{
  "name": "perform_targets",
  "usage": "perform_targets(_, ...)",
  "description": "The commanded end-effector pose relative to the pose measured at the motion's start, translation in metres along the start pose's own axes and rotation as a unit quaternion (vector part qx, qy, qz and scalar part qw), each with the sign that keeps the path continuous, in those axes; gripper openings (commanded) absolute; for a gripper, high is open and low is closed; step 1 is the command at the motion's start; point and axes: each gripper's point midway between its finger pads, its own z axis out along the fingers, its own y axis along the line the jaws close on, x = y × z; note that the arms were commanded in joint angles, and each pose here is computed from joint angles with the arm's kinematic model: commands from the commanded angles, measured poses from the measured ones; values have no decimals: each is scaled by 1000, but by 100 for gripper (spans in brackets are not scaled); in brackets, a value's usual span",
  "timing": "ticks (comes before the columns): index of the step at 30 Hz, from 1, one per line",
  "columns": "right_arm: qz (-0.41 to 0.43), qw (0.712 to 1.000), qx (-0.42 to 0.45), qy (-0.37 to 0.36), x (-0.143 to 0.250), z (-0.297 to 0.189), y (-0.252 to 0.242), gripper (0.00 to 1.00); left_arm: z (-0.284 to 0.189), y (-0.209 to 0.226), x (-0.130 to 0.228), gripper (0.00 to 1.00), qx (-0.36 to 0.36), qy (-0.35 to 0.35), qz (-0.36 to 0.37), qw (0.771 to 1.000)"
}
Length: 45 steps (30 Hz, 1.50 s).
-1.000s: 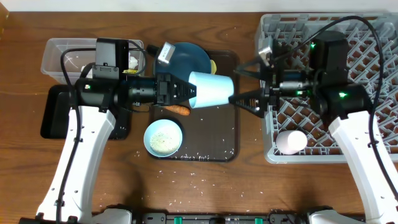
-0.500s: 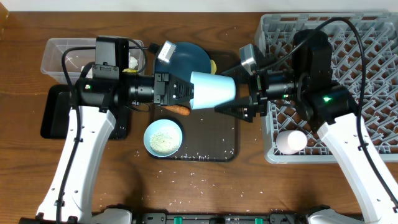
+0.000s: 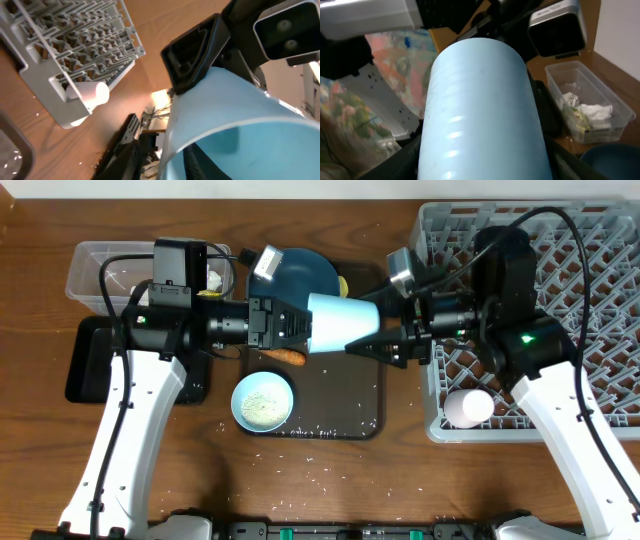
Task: Sort waste into correct bins and load items into the dishwasher rack
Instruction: 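Hand the light-blue cup from the left to the right gripper, then place the light-blue cup upside down in the rack with the right gripper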
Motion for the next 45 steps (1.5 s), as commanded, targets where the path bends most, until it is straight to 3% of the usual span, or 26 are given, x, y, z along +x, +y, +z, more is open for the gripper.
perform_targets(1, 25, 999, 37, -6, -7, -11, -11, 54, -2, 6, -7, 33, -28, -13, 9, 999)
perform_targets(5, 113, 981, 160, -1, 5, -36, -52, 52, -6, 31, -15, 38, -102, -36, 7, 994)
perform_targets(7, 163, 957, 241, 7, 18, -56, -74, 57, -13, 55, -20, 42, -172, -56, 0, 983)
perform_targets(12, 271, 858, 435, 36, 61, -124, -107, 55, -54, 123, -19, 43, -390, -92, -36, 916)
perform_targets(15, 299, 802, 512, 69, 78, -156, -106, 56, -72, 145, -12, 43, -469, -90, -49, 877)
perform_targets(18, 311, 752, 573, 99, 84, -182, -101, 57, -81, 157, -7, 43, -507, -86, -55, 856)
perform_targets(25, 349, 662, 640, 170, 106, -218, -84, 58, -87, 177, 2, 43, -534, -72, -72, 839)
perform_targets(36, 436, 609, 602, 276, 182, -210, -112, 59, -83, 203, 16, 44, -540, -42, -103, 834)
perform_targets(45, 465, 590, 581, 313, 224, -202, -142, 59, -83, 203, 16, 44, -541, -40, -102, 834)
